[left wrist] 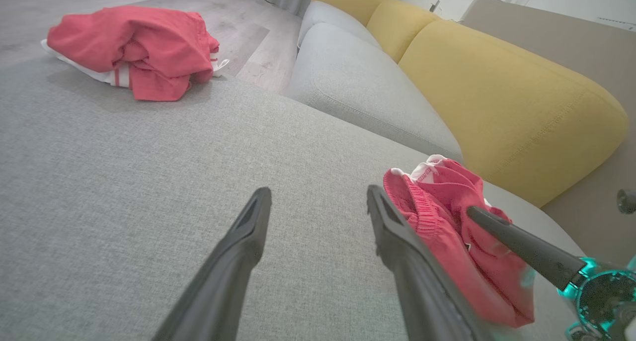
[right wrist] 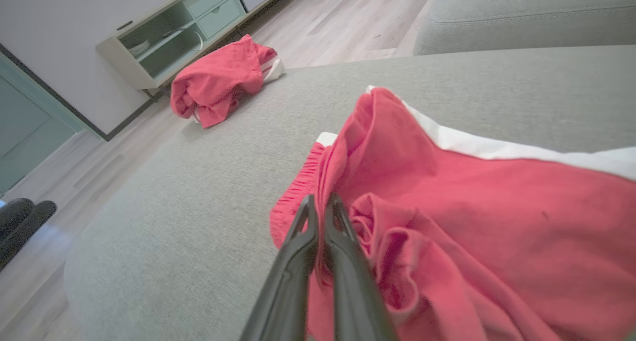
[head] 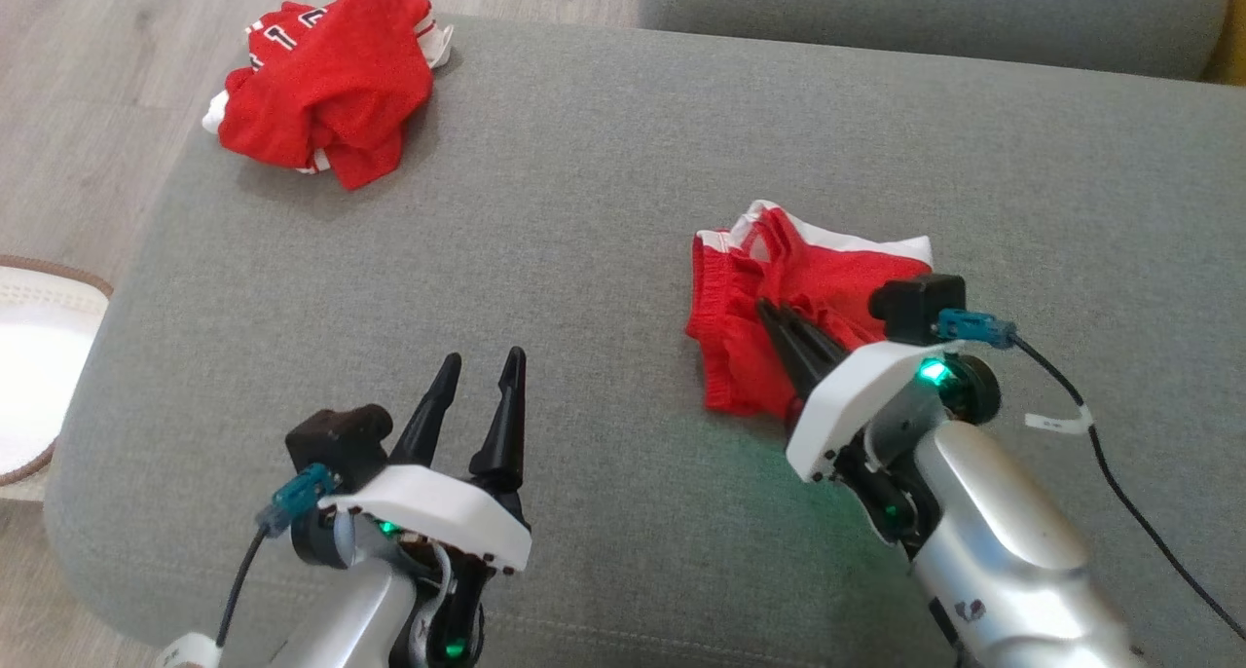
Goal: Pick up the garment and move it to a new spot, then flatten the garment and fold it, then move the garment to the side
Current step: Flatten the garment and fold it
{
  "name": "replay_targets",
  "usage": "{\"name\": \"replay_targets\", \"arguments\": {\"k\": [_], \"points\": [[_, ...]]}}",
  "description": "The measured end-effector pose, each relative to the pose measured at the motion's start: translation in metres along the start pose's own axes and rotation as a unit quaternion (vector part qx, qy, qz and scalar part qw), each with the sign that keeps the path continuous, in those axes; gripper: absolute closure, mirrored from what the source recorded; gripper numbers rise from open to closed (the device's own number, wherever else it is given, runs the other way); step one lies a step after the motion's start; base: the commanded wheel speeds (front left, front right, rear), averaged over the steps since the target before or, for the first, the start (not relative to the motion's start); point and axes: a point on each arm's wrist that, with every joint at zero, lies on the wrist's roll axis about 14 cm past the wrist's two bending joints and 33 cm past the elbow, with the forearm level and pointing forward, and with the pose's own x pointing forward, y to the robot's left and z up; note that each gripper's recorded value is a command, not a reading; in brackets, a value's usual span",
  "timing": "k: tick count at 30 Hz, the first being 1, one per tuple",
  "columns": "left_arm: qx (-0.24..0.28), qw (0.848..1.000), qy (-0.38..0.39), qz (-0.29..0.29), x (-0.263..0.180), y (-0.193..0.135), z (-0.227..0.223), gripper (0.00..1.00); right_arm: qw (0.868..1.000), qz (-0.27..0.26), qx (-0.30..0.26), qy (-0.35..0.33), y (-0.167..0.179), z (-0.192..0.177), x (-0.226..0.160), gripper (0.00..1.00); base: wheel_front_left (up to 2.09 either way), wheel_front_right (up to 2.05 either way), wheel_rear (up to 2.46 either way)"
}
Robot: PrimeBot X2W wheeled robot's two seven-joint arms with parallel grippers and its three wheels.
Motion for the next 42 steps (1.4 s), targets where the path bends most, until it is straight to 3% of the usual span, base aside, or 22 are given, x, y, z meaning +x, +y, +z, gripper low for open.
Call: {"name": "replay_targets", "arguments": {"k": [7,8,10,11,12,20,26,30,35,36,37,38,42], "points": [[-0.001,1.000,-0.001,0.005,-0.002,0.002,0.000,0.00,1.000,0.027,0.000,-0.001,0.018,0.000,0.006,1.00,0.00,0.00,0.00],[-0.001,1.000,-0.001,0.004,-0.002,0.001,0.000,0.00,1.000,0.032,0.000,-0.001,0.021,-0.001,0.007,0.93,0.00,0.00,0.00],[-0.001,1.000,-0.001,0.002,-0.001,0.000,0.000,0.00,0.999,0.037,0.000,-0.002,0.025,-0.001,0.006,0.49,0.00,0.00,0.00],[-0.001,1.000,-0.001,0.001,-0.001,-0.001,0.000,0.00,0.999,0.039,-0.001,-0.003,0.026,-0.002,0.005,0.09,0.00,0.00,0.00],[-0.001,1.000,-0.001,-0.001,-0.001,-0.002,0.000,0.00,0.999,0.041,-0.001,-0.005,0.027,-0.002,0.005,0.00,0.00,0.00,0.00],[-0.002,1.000,0.000,-0.023,0.003,-0.016,-0.001,0.00,0.998,0.057,-0.005,-0.033,0.039,0.008,-0.003,0.00,0.00,0.00,0.00],[-0.002,0.999,-0.004,-0.033,0.003,-0.023,0.001,0.00,0.995,0.058,-0.012,-0.084,0.042,0.036,-0.010,0.00,0.00,0.00,0.00],[-0.005,0.999,-0.005,-0.032,-0.001,-0.023,0.001,0.00,0.993,0.032,-0.024,-0.113,0.023,0.055,-0.016,0.00,0.00,0.00,0.00],[-0.006,1.000,-0.015,-0.026,-0.004,-0.020,0.007,0.00,0.993,-0.013,-0.062,-0.098,-0.017,0.058,-0.023,0.00,0.00,0.00,0.00],[-0.006,1.000,-0.018,-0.024,-0.004,-0.018,0.009,0.00,0.993,-0.022,-0.073,-0.088,-0.025,0.056,-0.024,0.05,0.00,0.00,0.00],[-0.006,1.000,-0.020,-0.020,-0.005,-0.016,0.010,0.00,0.993,-0.031,-0.085,-0.076,-0.034,0.052,-0.025,0.33,0.00,0.00,0.00],[-0.006,1.000,-0.022,-0.016,-0.006,-0.013,0.012,0.00,0.993,-0.038,-0.094,-0.064,-0.041,0.049,-0.025,0.54,0.00,0.00,0.00],[-0.004,0.999,-0.034,-0.003,-0.009,-0.004,0.020,0.00,0.991,-0.050,-0.124,-0.015,-0.058,0.031,-0.023,0.89,0.00,0.00,0.00]]}}
